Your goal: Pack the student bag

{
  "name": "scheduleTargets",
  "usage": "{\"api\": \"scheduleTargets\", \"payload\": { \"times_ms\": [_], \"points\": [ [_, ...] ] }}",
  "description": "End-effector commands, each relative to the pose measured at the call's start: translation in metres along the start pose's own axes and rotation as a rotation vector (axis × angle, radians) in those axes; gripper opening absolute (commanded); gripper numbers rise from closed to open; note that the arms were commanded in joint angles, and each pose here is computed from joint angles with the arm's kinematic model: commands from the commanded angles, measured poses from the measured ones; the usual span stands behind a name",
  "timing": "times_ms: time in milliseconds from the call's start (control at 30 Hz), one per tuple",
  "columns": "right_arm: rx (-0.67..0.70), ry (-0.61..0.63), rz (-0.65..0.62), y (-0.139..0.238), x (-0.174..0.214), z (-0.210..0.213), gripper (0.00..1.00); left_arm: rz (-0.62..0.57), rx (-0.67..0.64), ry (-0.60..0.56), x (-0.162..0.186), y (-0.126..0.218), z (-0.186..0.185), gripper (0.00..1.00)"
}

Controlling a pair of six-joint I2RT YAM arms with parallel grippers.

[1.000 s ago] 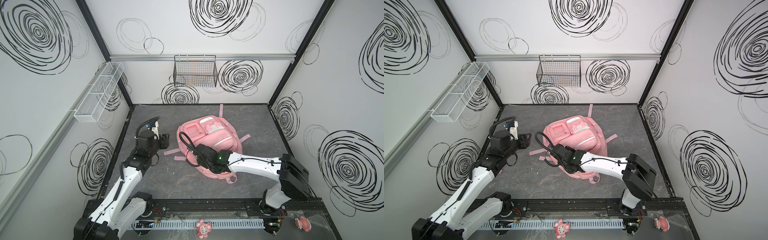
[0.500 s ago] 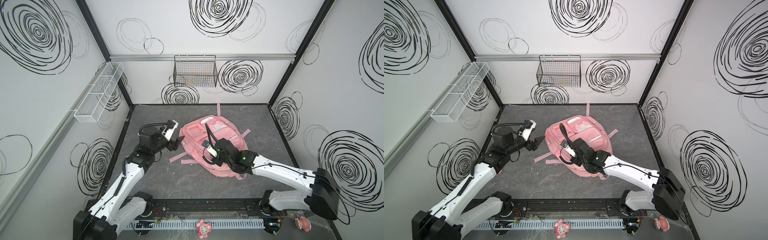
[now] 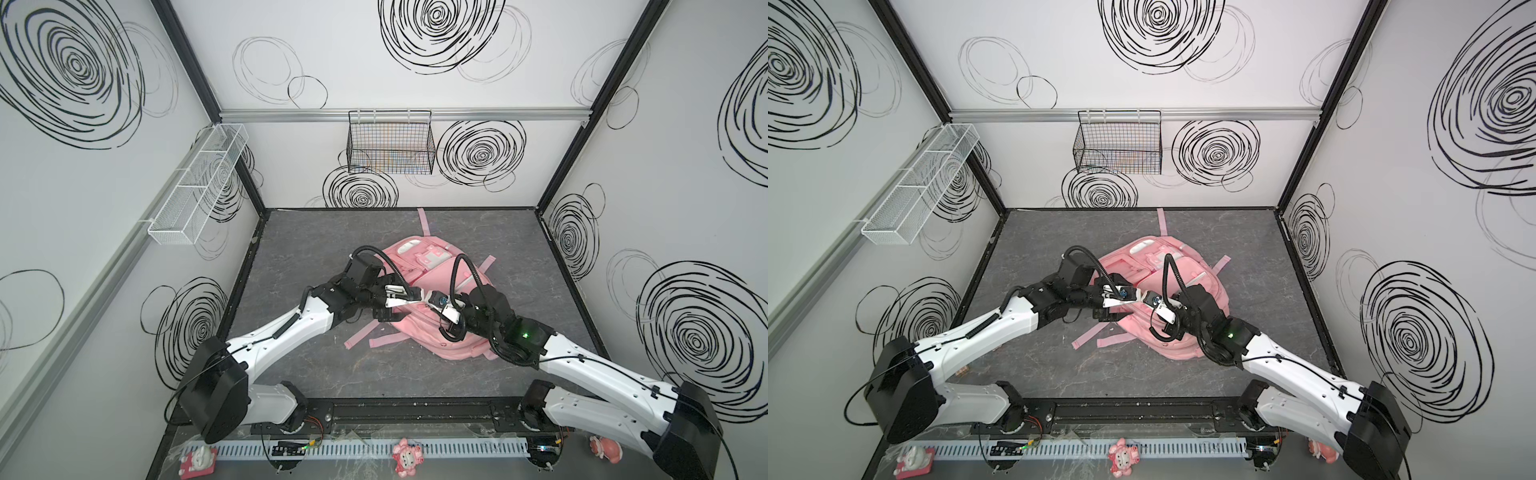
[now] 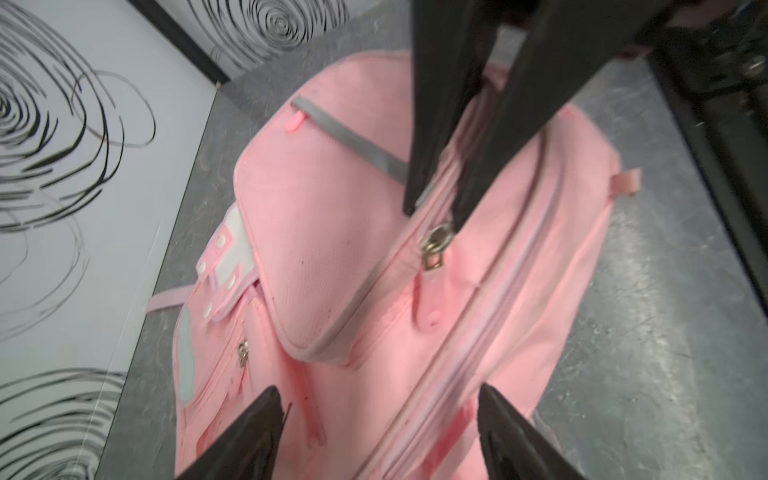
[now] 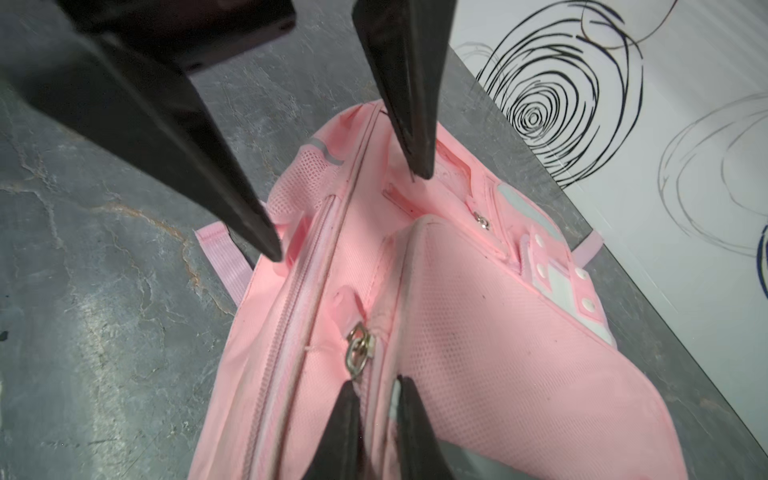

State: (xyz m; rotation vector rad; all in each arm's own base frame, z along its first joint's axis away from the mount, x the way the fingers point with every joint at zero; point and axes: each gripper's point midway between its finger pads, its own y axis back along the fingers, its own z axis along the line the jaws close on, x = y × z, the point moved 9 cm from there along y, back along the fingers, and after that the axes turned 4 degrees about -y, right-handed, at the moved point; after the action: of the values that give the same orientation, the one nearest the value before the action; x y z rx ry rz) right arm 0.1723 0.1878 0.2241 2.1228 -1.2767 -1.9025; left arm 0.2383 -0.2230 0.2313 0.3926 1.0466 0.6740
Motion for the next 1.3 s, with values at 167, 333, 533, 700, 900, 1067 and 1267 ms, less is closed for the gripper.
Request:
{"api": "scheduleTargets", "payload": {
  "times_ms": [167, 333, 533, 700, 900, 1067, 1267],
  "points": [
    [-0.033, 0.100, -0.284, 0.020, -0.047, -0.001, 0.00, -0.077, -0.030, -0.117, -0.014, 0.010, 0.012, 0.73],
    [-0.051, 0.118, -0.330, 0.023, -0.047, 0.002, 0.00, -0.102, 0.065, -0.109, -0.017, 0.005, 0.008, 0.67],
    [-0.058, 0.122, -0.364, 0.026, -0.048, 0.001, 0.00, -0.099, 0.133, -0.092, -0.013, -0.005, 0.003, 0.56],
    [-0.009, 0.100, -0.401, 0.031, -0.050, -0.006, 0.00, -0.137, 0.190, -0.083, -0.014, -0.005, 0.000, 0.48],
    [0.070, 0.011, -0.467, 0.037, -0.053, -0.015, 0.00, -0.180, 0.227, -0.060, -0.019, -0.006, -0.001, 0.00],
    [0.130, -0.327, -0.489, 0.046, -0.050, -0.024, 0.53, -0.269, 0.115, 0.062, -0.028, 0.002, 0.020, 0.00],
    [0.131, -0.913, -0.450, 0.051, -0.022, -0.019, 0.51, -0.334, 0.036, 0.255, -0.036, 0.006, 0.043, 0.00]
  ]
}}
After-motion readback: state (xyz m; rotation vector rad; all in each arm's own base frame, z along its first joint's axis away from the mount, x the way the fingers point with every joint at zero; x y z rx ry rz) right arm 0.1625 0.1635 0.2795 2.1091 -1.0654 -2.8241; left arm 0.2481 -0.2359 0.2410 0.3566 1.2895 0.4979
